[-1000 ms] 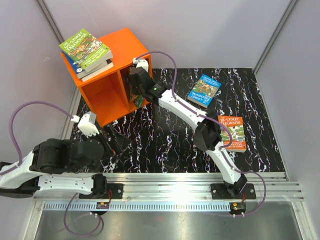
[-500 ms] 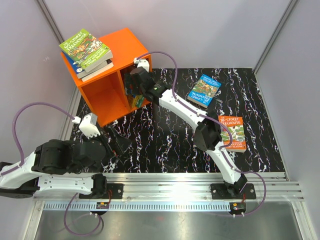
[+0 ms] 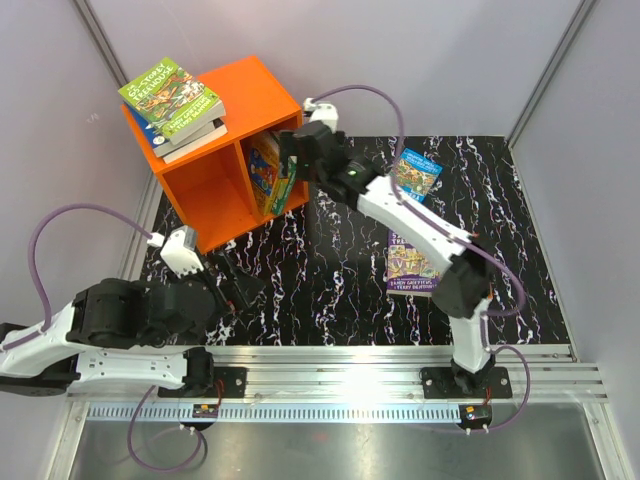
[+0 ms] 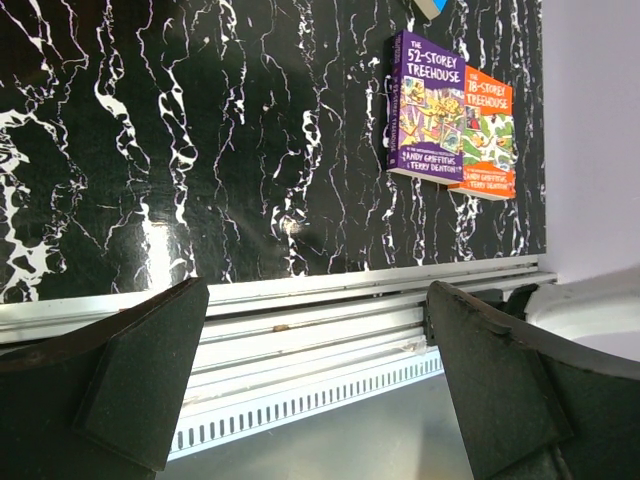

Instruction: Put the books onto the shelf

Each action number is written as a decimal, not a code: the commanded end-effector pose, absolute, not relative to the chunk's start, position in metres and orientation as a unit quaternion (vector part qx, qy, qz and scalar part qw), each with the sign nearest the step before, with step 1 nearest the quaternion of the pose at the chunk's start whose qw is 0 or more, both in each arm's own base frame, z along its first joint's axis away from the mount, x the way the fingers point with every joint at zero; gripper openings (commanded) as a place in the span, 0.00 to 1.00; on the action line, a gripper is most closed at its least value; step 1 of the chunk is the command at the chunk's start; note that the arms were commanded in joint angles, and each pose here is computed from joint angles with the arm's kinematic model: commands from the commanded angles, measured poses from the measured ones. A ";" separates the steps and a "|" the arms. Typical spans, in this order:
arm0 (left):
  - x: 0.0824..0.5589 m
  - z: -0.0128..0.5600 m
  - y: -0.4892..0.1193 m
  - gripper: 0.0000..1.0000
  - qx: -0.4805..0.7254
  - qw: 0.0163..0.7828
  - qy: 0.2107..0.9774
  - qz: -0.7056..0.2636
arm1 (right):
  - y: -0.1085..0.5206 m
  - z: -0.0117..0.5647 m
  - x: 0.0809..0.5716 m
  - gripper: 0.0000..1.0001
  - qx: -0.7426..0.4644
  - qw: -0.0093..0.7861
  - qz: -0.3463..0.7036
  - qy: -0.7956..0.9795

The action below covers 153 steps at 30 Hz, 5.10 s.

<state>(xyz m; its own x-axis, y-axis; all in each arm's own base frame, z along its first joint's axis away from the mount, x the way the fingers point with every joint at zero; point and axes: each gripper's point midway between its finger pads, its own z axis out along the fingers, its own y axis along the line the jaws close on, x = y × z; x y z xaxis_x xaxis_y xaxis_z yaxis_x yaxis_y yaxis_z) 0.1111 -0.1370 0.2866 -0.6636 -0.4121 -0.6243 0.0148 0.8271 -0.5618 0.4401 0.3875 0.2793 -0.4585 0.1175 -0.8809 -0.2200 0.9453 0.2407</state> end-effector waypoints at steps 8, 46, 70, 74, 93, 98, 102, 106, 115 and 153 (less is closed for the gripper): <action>0.115 0.275 -0.135 0.99 -0.084 0.409 0.879 -0.228 | 0.144 0.231 0.491 1.00 0.206 0.424 0.157 0.868; 0.174 0.262 -0.188 0.99 -0.029 0.413 0.889 -0.196 | 0.157 -0.057 0.474 0.16 0.107 0.003 0.079 0.991; 0.167 0.213 -0.228 0.99 0.036 0.357 0.903 -0.239 | 0.235 0.070 0.240 0.00 -0.071 -0.034 0.127 0.989; 0.180 0.185 -0.250 0.99 0.054 0.333 0.907 -0.250 | 0.218 0.102 0.216 0.24 -0.056 0.006 0.120 0.991; 0.333 0.102 -0.303 0.99 0.175 0.241 0.926 -0.232 | 0.211 0.106 0.324 0.99 0.104 0.034 0.296 0.949; 0.330 0.057 -0.309 0.99 0.211 0.162 0.940 -0.213 | 0.203 0.108 0.347 0.99 0.094 0.041 0.292 0.951; 0.323 0.036 -0.315 0.99 0.207 0.133 0.943 -0.226 | 0.206 0.099 0.346 0.97 0.117 0.023 0.321 0.940; 0.312 0.016 -0.319 0.99 0.199 0.100 0.947 -0.231 | 0.205 0.085 0.334 0.97 0.126 0.004 0.322 0.939; 0.276 -0.036 -0.319 0.00 0.202 0.043 0.970 -0.129 | 0.199 0.080 0.324 0.96 0.124 -0.002 0.306 0.944; 0.180 0.181 -0.338 0.00 0.017 0.145 0.796 -0.587 | 0.186 0.131 0.209 1.00 0.177 0.093 0.416 0.887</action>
